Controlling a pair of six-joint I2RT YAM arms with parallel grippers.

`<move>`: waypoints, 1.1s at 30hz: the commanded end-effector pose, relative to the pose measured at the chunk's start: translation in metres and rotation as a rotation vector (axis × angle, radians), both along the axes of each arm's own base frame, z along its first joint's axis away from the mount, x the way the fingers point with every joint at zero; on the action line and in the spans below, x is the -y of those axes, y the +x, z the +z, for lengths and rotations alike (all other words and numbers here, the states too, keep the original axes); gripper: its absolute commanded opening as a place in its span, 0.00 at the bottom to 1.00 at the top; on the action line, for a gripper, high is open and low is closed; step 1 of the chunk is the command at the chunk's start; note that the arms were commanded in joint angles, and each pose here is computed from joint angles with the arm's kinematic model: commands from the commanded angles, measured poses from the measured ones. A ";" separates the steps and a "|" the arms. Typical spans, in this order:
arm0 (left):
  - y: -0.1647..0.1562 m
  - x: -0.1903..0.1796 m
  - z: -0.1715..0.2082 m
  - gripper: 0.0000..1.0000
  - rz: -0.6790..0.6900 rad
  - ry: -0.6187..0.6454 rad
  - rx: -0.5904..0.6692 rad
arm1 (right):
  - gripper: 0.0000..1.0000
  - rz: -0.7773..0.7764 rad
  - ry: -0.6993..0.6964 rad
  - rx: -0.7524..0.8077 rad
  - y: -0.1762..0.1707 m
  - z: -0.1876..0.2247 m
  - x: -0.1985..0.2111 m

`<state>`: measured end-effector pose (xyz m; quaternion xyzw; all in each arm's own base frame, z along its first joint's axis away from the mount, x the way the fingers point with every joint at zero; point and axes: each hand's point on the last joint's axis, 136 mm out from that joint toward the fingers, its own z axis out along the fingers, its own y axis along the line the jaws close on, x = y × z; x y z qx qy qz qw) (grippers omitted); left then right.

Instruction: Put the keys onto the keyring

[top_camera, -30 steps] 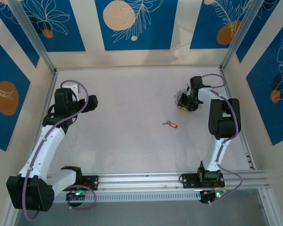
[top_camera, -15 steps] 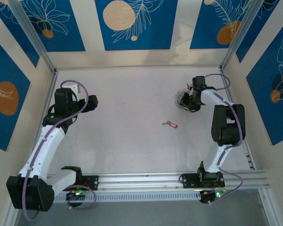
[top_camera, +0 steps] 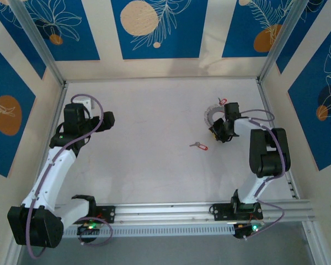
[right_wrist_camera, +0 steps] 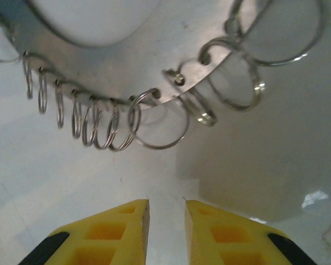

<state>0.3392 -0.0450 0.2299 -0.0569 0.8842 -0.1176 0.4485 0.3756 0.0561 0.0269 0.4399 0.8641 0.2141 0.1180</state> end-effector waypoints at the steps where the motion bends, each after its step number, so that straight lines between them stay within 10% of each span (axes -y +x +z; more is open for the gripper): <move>1: -0.003 0.005 0.004 1.00 -0.023 -0.012 0.000 | 0.26 -0.178 0.028 0.058 0.015 0.014 0.011; 33: -0.003 0.007 0.003 1.00 -0.029 -0.022 -0.004 | 0.25 -0.310 0.087 0.121 0.034 -0.011 0.019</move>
